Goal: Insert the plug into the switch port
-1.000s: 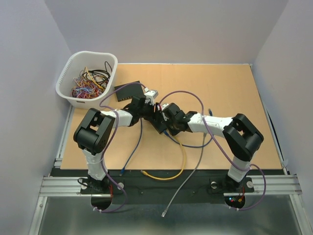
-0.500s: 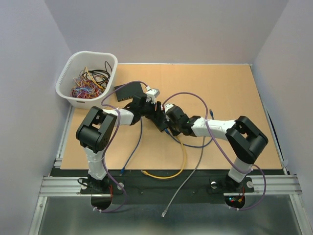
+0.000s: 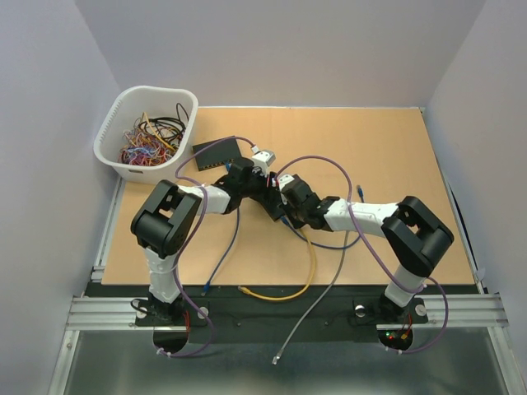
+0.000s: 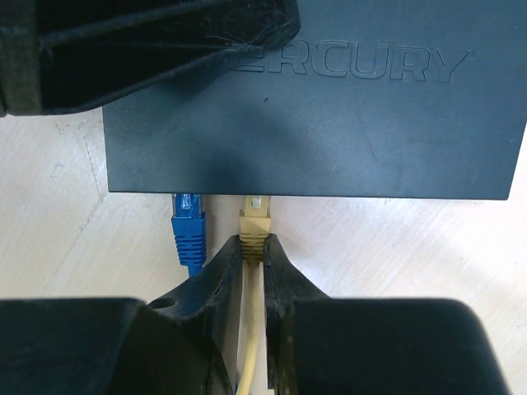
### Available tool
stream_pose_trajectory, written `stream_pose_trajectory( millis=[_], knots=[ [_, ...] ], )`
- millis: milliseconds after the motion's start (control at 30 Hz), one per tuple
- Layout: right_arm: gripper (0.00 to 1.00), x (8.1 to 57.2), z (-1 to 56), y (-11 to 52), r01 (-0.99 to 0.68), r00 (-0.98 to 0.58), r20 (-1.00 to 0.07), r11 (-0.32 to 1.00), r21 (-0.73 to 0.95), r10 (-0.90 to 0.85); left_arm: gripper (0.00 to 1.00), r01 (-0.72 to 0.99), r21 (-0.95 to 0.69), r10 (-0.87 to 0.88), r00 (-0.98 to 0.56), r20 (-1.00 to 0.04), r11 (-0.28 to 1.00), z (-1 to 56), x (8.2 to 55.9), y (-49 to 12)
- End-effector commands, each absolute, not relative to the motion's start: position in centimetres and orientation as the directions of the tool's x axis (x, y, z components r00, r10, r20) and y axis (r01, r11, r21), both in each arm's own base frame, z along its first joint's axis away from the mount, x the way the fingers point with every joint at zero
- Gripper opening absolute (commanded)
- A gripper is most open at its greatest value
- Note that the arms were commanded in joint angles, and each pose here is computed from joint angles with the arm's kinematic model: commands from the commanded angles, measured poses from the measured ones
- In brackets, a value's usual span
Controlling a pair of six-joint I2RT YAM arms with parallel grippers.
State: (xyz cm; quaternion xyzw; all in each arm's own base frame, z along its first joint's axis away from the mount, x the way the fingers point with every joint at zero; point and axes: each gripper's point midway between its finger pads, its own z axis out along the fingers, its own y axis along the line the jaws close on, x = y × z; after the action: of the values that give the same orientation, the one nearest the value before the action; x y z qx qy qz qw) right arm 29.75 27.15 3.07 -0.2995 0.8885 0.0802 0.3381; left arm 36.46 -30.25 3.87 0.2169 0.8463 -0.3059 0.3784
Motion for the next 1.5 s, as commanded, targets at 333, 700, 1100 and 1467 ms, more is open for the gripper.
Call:
stream_pose_trajectory(
  millis=[333,700,1100,1467],
  knots=[
    [0.0,36.2,14.8,36.3,-0.603,-0.292,-0.954,0.787,0.13,-0.066,0.59,0.595,-0.532,0.312,-0.789,-0.53,0.602,-1.0,25.4,-34.8],
    [0.0,37.8,13.0,37.0,-0.541,-0.366,-0.928,0.828,0.149,-0.072,0.59,0.504,-0.508,0.208,-0.822,-0.53,0.698,-0.3,31.6,-33.9],
    [0.12,38.9,10.7,35.6,-0.456,-0.415,-0.899,0.887,0.072,-0.141,0.59,0.395,-0.495,0.098,-0.847,-0.522,0.774,0.3,34.2,-29.7],
    [0.47,36.7,12.4,30.8,-0.342,-0.462,-0.877,0.939,0.037,-0.133,0.59,0.331,-0.465,0.016,-0.828,-0.561,0.821,2.5,37.5,-27.6]
  ],
)
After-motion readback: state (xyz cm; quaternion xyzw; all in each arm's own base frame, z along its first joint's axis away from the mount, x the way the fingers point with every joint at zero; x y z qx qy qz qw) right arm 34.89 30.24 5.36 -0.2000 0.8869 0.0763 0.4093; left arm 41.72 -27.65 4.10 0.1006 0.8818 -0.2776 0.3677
